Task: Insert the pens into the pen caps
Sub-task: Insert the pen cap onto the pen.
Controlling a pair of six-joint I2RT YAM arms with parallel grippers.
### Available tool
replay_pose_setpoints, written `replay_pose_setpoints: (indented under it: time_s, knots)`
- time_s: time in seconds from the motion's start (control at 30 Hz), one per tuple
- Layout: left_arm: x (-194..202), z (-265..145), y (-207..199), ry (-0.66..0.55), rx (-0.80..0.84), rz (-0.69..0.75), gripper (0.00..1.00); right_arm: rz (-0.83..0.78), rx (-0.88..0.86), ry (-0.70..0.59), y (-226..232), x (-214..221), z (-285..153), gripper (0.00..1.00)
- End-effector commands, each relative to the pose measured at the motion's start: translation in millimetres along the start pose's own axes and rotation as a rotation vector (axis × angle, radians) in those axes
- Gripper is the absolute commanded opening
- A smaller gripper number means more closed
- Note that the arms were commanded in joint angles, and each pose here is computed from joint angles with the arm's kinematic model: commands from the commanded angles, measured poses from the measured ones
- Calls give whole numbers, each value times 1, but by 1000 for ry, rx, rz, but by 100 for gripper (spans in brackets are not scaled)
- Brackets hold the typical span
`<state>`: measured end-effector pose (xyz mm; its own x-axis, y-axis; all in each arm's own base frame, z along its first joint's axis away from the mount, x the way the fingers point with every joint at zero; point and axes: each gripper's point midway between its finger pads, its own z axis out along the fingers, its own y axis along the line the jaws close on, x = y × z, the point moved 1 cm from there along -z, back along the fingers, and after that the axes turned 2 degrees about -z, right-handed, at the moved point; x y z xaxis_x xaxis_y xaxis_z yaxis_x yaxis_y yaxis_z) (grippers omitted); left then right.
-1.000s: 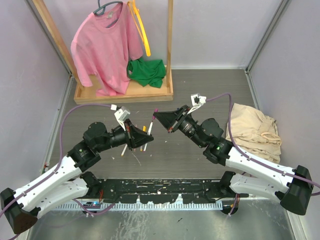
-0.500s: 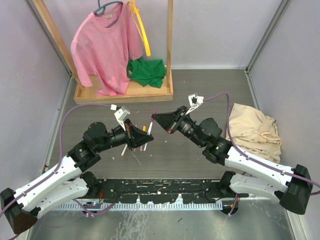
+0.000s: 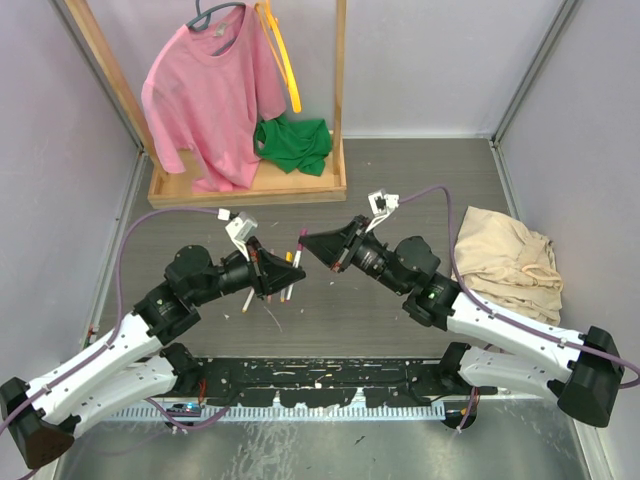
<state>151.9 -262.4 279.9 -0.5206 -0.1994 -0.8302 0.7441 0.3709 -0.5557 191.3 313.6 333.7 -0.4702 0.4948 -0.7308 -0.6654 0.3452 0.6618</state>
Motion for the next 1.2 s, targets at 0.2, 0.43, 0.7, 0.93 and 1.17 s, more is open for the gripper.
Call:
replay_pose_setpoints:
  time_s: [0.2,0.43,0.7,0.93,1.17]
  knots:
    - [-31,-4,-14,-107,18,25,0,18,-122,145,12,33,-1,6]
    - [-31,-6,-12,-108,5,24,0,-20,-40,116,8,16,-8,40]
    - [-27,-4,-9,-88,-5,21,0,-72,63,46,11,-20,-10,55]
    - [-26,-2,-8,-76,-10,15,0,-30,195,41,3,-34,-3,57]
    - [-25,0,-9,-62,-5,12,0,-14,158,87,12,-29,11,57]
